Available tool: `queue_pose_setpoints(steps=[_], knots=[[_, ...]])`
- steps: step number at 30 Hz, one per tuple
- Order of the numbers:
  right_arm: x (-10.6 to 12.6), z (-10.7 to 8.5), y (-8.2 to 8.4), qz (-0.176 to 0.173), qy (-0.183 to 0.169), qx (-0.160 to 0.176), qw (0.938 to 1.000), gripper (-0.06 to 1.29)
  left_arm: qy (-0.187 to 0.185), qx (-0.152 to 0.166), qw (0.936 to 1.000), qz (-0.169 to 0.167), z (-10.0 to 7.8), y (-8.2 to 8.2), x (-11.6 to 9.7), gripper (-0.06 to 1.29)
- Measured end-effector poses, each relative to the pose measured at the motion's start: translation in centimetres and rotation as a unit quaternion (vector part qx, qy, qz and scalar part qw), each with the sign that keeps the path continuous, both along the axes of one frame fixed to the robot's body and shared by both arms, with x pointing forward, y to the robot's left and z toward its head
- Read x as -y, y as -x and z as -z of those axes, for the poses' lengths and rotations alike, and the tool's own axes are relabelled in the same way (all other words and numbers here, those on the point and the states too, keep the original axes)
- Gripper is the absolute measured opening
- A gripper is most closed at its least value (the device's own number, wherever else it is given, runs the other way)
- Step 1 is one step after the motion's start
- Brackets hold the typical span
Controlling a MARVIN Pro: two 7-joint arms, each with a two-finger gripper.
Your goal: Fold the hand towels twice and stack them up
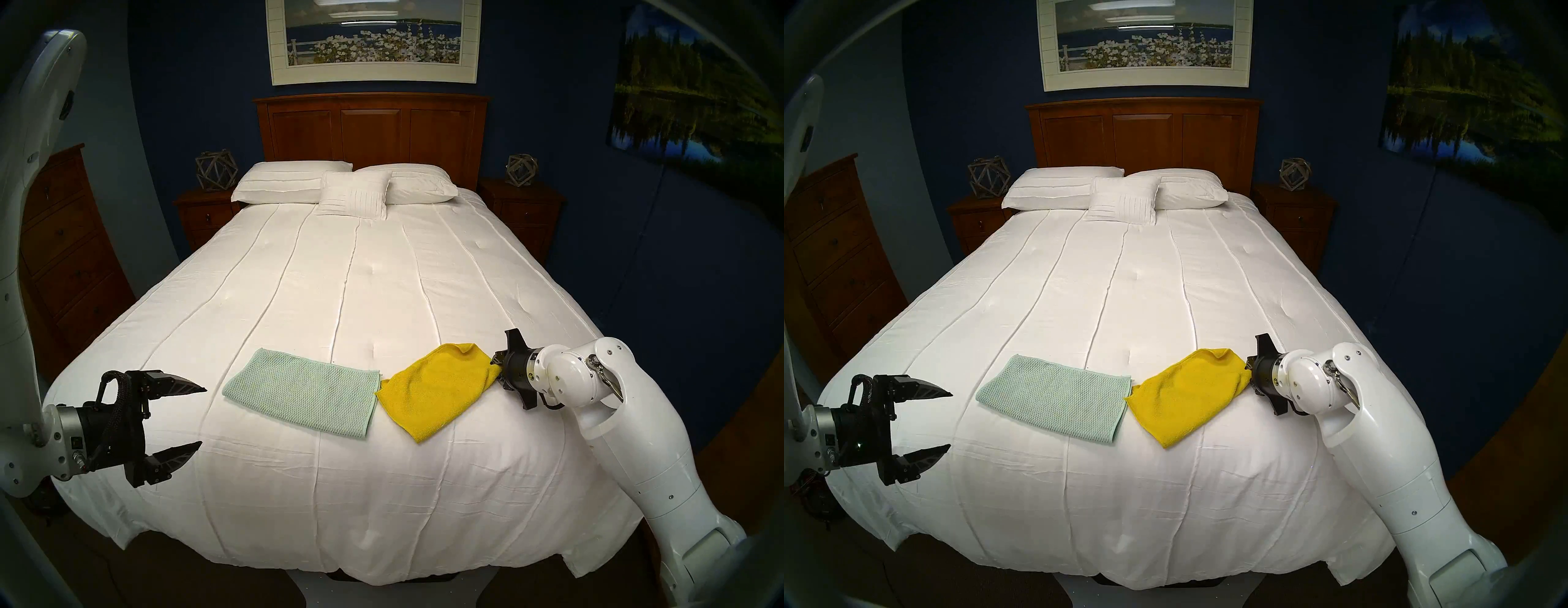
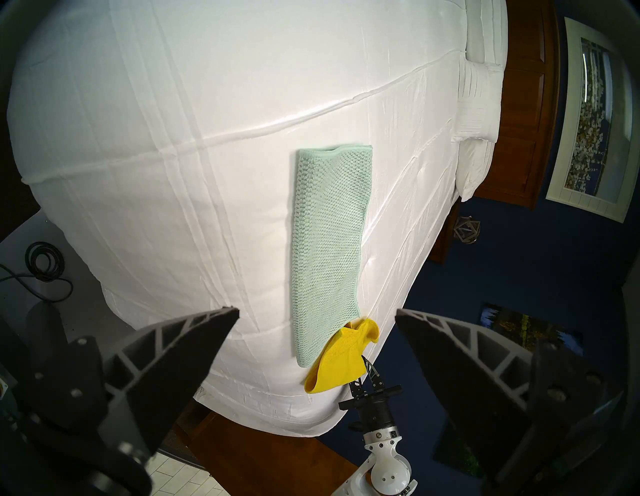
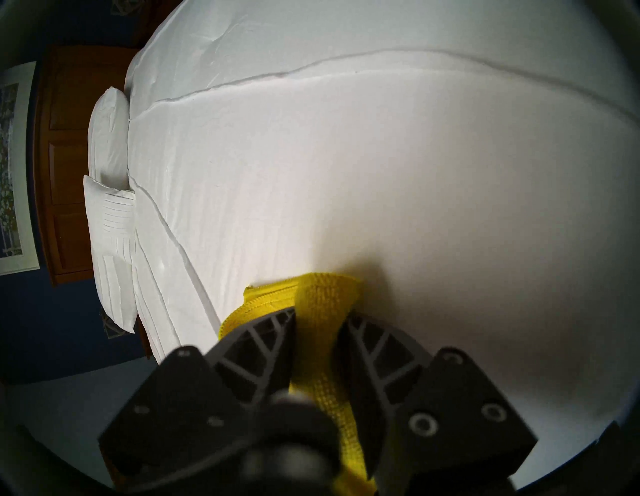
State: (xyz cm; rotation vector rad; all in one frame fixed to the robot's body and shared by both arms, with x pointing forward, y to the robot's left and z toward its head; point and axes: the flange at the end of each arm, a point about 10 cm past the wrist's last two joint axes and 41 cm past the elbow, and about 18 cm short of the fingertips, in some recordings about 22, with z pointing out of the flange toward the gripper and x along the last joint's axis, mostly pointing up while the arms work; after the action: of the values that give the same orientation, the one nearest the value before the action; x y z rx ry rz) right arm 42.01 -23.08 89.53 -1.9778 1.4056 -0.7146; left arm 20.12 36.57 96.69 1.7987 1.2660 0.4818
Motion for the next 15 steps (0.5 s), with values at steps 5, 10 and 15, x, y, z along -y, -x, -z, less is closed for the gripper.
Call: queue_pose_setpoints(steps=[5,10,15], knots=[[0.1,-0.5,-0.1,0.005,0.000,0.007,1.0000,0.42,0.000,0.000,1.0000,0.000,0.0,0.0,0.0,1.25],[1.1,-0.9,0.3,0.020,0.009,0.017,0.9996,0.18,0.000,0.000,1.0000,0.000,0.0,0.0,0.0,1.25],[2.4,-1.1,0.8,0.039,0.021,0.024,0.9987,-0.03,0.000,0.000,1.0000,0.000,0.0,0.0,0.0,1.25]])
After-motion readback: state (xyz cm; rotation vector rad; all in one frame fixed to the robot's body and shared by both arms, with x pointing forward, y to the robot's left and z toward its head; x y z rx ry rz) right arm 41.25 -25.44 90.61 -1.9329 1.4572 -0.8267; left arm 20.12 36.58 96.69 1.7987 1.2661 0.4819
